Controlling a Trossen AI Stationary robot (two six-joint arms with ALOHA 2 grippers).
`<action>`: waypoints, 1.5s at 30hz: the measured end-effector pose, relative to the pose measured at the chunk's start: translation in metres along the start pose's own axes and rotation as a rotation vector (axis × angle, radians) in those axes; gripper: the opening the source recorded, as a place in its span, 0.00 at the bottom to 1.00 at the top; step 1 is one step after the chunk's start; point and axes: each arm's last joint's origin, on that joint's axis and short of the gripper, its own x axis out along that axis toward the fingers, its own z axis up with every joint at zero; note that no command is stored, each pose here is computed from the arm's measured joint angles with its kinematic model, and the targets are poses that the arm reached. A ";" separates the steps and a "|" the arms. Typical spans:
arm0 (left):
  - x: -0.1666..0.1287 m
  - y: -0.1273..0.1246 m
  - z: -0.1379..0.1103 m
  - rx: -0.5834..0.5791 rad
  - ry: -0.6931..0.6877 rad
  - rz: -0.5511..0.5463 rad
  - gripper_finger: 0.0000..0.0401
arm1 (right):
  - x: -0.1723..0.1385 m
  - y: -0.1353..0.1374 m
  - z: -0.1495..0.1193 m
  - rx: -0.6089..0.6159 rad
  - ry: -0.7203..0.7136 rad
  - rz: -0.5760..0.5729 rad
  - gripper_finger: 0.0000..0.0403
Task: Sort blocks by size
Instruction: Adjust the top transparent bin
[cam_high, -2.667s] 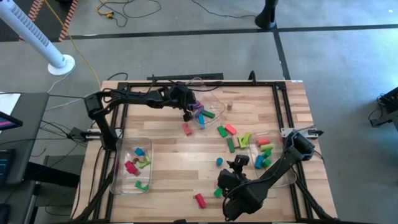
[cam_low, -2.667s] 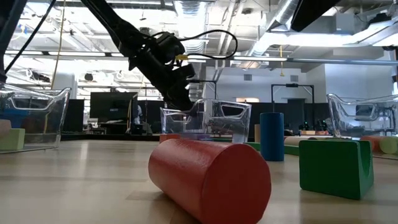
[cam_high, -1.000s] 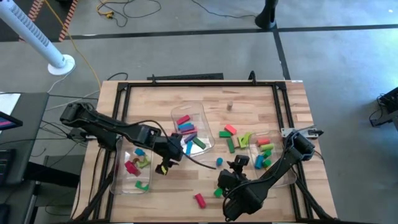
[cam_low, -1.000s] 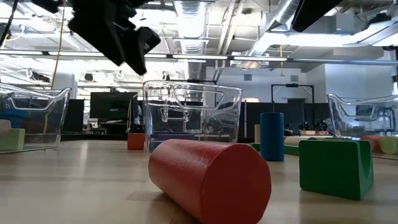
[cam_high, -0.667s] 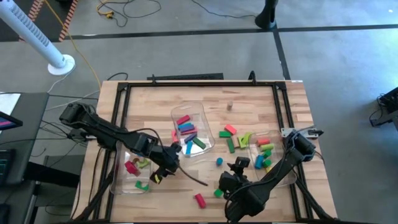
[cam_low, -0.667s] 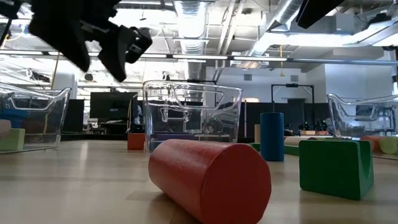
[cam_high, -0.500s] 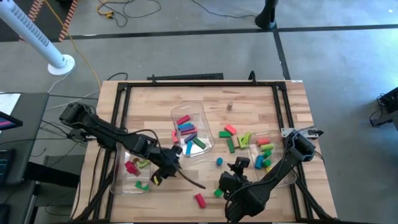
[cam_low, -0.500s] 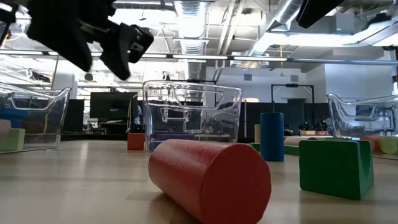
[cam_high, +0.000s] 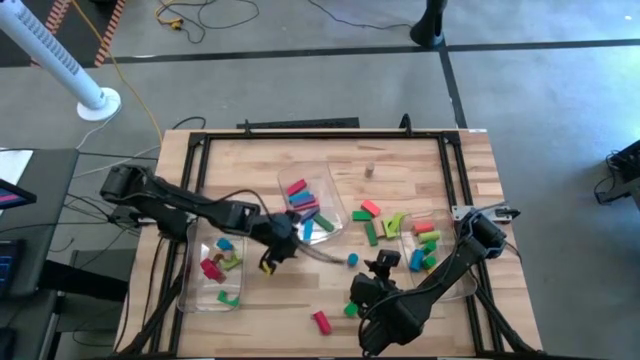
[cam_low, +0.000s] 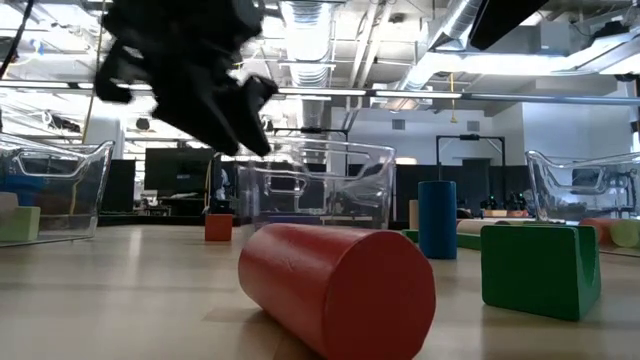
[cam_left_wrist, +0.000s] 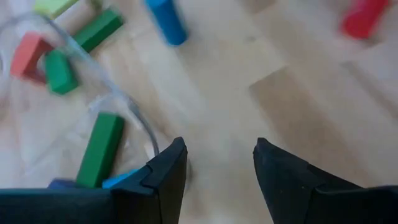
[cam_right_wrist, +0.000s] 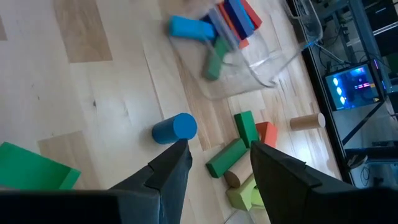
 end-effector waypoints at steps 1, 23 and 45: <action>0.004 0.005 -0.003 -0.006 0.004 0.002 0.44 | 0.000 0.000 0.000 -0.001 0.001 -0.001 0.50; 0.028 0.091 -0.032 -0.062 -0.118 0.242 0.44 | 0.001 -0.001 0.001 -0.001 -0.002 -0.007 0.50; 0.013 0.137 -0.059 -0.162 -0.133 0.357 0.44 | 0.004 -0.003 0.005 0.027 -0.044 -0.037 0.50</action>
